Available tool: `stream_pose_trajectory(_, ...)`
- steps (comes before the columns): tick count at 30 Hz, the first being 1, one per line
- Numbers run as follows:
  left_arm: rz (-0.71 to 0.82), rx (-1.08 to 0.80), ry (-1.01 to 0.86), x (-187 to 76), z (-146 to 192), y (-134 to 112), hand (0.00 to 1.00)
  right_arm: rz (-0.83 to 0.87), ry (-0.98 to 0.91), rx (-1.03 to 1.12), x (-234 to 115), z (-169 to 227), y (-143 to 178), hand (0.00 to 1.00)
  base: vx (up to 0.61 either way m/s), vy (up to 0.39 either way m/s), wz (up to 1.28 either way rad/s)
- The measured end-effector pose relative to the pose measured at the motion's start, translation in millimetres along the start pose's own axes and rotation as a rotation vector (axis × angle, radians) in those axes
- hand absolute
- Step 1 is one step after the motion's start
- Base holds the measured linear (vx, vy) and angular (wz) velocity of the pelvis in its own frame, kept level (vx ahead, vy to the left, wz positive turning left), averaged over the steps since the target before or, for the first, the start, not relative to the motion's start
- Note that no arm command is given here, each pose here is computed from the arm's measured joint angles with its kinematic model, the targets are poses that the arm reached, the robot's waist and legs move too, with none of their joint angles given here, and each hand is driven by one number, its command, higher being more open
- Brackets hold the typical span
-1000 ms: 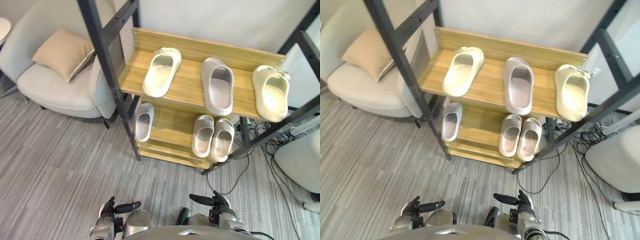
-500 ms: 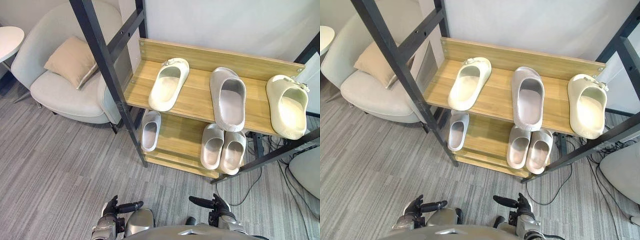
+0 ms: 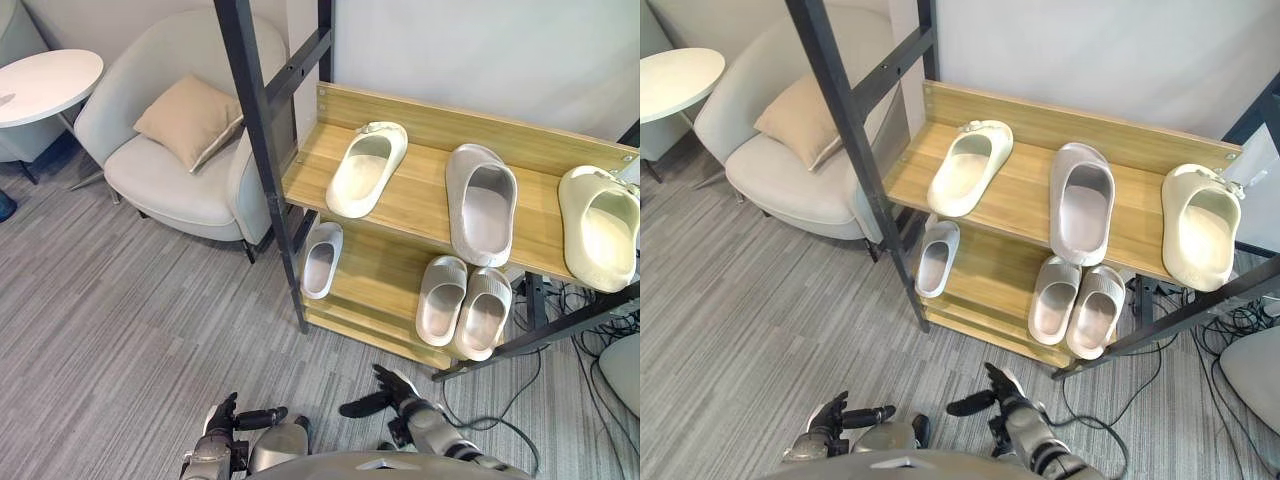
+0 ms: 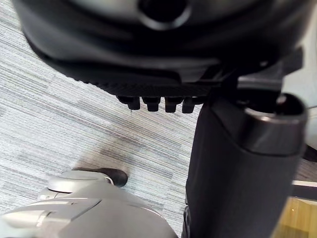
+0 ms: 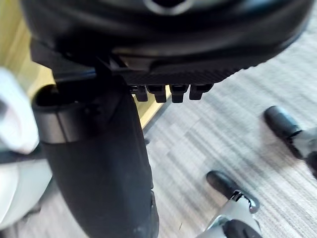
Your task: Organize the slippers on the shoe rack
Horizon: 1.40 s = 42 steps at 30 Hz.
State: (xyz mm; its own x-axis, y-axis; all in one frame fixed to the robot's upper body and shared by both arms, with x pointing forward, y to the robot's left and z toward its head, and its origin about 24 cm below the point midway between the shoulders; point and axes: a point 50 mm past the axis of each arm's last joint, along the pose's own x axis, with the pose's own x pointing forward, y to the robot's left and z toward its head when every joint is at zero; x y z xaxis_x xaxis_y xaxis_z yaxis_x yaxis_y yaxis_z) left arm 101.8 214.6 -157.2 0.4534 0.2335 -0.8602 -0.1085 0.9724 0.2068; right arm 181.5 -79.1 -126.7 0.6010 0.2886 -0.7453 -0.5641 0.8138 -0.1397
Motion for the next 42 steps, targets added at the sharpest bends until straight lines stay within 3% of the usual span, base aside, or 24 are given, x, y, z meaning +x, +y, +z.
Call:
stream_pose_trajectory(5,0.014,0.026,-0.017,1,4,0,1.0,0.199,-0.214,-0.124,-2,55,31,1.0,-0.09,0.017,-0.09)
stream_pose_trajectory(11,0.033,0.047,-0.026,0,4,1,1.0,0.376,-0.559,-0.108,-35,123,49,1.0,-0.03,0.014,-0.1)
stream_pose_trajectory(17,0.043,0.052,-0.021,0,2,2,1.0,0.367,-0.984,-0.107,-98,182,24,1.0,0.0,0.01,-0.16)
stream_pose_trajectory(23,0.037,0.091,-0.019,0,1,1,1.0,0.273,-1.342,0.06,-162,218,-16,1.0,0.0,0.01,-0.17)
stream_pose_trajectory(26,0.033,0.091,-0.004,-1,-4,0,1.0,0.152,-1.474,0.13,-182,221,-38,1.0,0.0,0.007,-0.05)
stream_pose_trajectory(28,0.028,0.09,0.004,-2,-7,-2,1.0,-0.043,-1.519,0.122,-189,220,-59,1.0,0.0,0.0,0.0)
stream_pose_trajectory(35,0.016,0.127,-0.009,-4,-10,-6,1.0,-0.593,-1.478,-0.056,-203,204,-110,1.0,-0.01,0.0,0.0)
stream_pose_trajectory(42,0.014,0.123,-0.008,-6,-15,-5,1.0,-0.905,-1.49,-0.095,-225,198,-139,1.0,0.0,0.0,0.0)
